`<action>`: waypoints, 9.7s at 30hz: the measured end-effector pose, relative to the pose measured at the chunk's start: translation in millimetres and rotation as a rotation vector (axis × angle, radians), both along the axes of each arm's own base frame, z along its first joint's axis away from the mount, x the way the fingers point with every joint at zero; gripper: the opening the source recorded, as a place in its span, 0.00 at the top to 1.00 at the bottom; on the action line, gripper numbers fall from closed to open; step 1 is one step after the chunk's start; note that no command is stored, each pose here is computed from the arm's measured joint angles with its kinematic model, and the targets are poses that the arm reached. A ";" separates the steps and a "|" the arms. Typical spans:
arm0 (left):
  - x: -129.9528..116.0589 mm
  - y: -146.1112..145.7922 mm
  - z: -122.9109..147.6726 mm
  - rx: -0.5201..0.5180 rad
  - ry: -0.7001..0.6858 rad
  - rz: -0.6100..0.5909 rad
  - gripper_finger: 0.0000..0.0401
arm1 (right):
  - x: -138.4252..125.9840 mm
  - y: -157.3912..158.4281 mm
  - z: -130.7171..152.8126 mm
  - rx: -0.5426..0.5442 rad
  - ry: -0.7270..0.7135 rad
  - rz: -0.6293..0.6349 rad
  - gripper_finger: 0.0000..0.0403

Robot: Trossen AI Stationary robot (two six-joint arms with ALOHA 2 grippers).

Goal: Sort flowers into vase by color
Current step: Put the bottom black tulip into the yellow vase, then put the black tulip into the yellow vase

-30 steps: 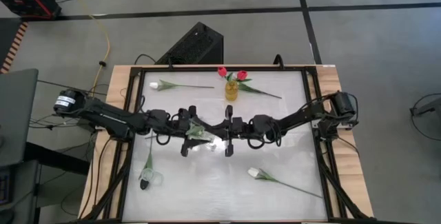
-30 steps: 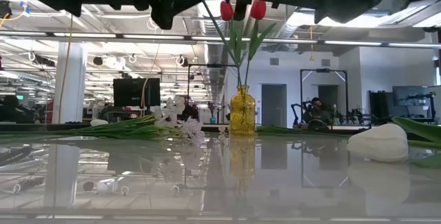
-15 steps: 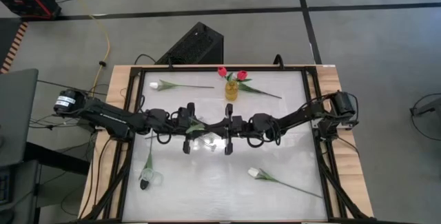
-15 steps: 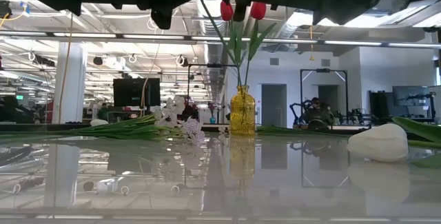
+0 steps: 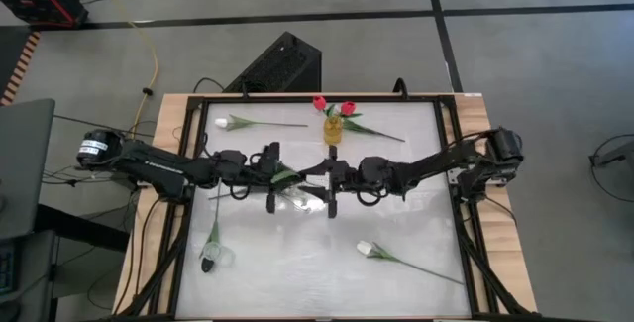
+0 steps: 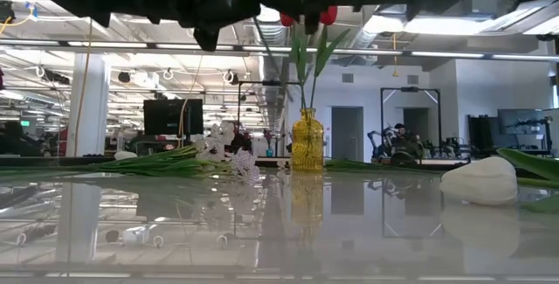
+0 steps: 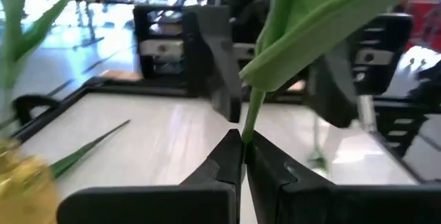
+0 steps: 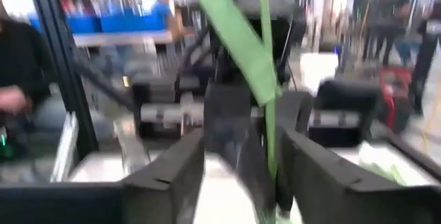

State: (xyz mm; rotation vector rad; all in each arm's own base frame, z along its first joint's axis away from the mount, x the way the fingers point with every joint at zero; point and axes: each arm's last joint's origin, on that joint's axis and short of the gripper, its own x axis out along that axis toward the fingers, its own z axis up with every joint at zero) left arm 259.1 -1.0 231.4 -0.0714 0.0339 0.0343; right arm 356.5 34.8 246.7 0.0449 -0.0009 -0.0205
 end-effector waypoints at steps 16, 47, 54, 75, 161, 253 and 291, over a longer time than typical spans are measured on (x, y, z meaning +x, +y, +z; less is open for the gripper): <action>-8.1 145.8 50.0 0.030 0.056 0.384 1.00 | -69.0 37.8 12.4 -0.008 0.479 -0.137 0.30; 69.0 238.7 60.1 -0.239 0.137 0.091 1.00 | -85.8 74.4 7.0 -0.076 0.530 -0.078 0.30; 63.6 240.3 63.1 -0.254 0.141 0.072 1.00 | -85.3 72.5 6.7 -0.081 0.533 -0.087 0.30; 65.8 233.8 63.8 -0.213 0.212 0.091 1.00 | -82.5 65.4 6.7 -0.072 0.534 -0.109 0.30; -80.9 92.1 82.9 -0.356 1.131 0.327 0.65 | -34.3 64.3 -48.3 -0.075 0.551 -0.074 0.30; -111.8 -88.5 -96.8 -0.726 1.458 0.818 0.66 | -36.9 92.0 -53.3 0.042 0.524 0.019 0.30; -28.0 -65.8 -0.4 -0.458 1.147 0.421 1.00 | -40.9 106.5 -50.1 0.052 0.490 0.064 0.30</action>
